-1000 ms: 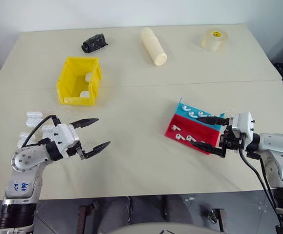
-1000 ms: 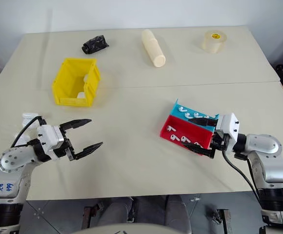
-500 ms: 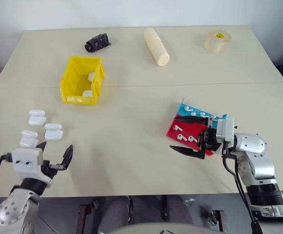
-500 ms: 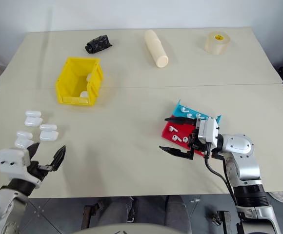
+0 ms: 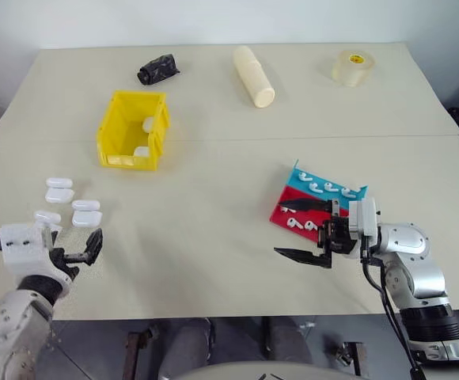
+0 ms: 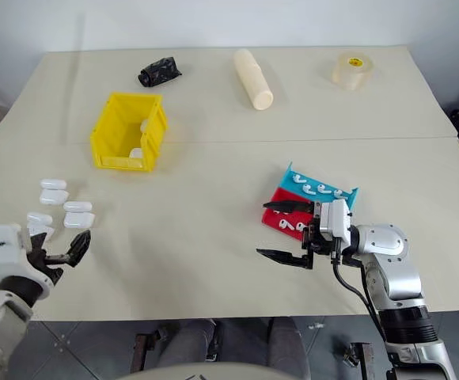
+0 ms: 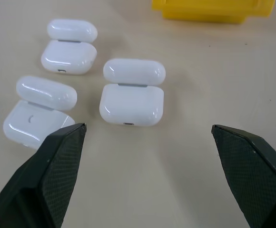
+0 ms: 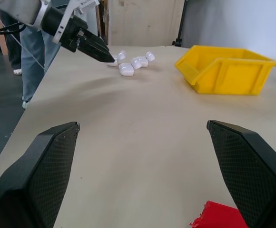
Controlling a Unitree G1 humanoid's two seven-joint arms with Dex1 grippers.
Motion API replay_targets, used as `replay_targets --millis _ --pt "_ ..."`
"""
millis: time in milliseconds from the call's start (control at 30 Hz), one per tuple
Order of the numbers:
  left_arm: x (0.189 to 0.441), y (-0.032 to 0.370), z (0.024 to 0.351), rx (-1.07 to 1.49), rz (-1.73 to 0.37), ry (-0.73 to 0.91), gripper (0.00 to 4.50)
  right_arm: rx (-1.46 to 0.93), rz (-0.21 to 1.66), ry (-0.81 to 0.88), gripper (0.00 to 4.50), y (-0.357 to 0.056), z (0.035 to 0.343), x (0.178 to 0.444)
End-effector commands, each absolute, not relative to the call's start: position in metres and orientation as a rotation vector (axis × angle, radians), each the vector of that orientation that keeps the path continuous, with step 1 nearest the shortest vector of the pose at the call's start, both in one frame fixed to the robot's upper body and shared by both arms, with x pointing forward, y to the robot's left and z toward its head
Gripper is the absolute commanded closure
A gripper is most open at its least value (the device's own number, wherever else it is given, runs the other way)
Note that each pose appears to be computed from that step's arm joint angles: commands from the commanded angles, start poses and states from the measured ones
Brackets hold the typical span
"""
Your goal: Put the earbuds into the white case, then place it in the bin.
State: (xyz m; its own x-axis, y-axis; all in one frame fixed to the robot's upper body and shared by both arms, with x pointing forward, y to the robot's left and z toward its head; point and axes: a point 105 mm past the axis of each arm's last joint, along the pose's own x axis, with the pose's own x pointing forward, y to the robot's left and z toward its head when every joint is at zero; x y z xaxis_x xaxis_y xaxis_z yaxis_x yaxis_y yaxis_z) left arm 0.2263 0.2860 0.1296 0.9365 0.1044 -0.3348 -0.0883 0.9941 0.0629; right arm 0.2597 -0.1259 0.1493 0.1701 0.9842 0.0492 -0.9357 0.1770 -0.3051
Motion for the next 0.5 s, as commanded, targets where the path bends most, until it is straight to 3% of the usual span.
replay_targets --millis 33,300,500 --pt "0.233 0.298 0.129 0.027 0.128 0.468 0.01 -0.242 1.394 -0.298 0.0 -0.123 0.16 0.255" --pt "0.262 0.303 0.131 -0.02 0.11 0.669 0.01 -0.237 1.396 -0.3 0.0 -0.118 0.161 0.25" --pt "0.273 0.308 0.134 0.023 0.101 0.726 0.01 -0.231 1.389 -0.308 0.0 -0.115 0.162 0.247"
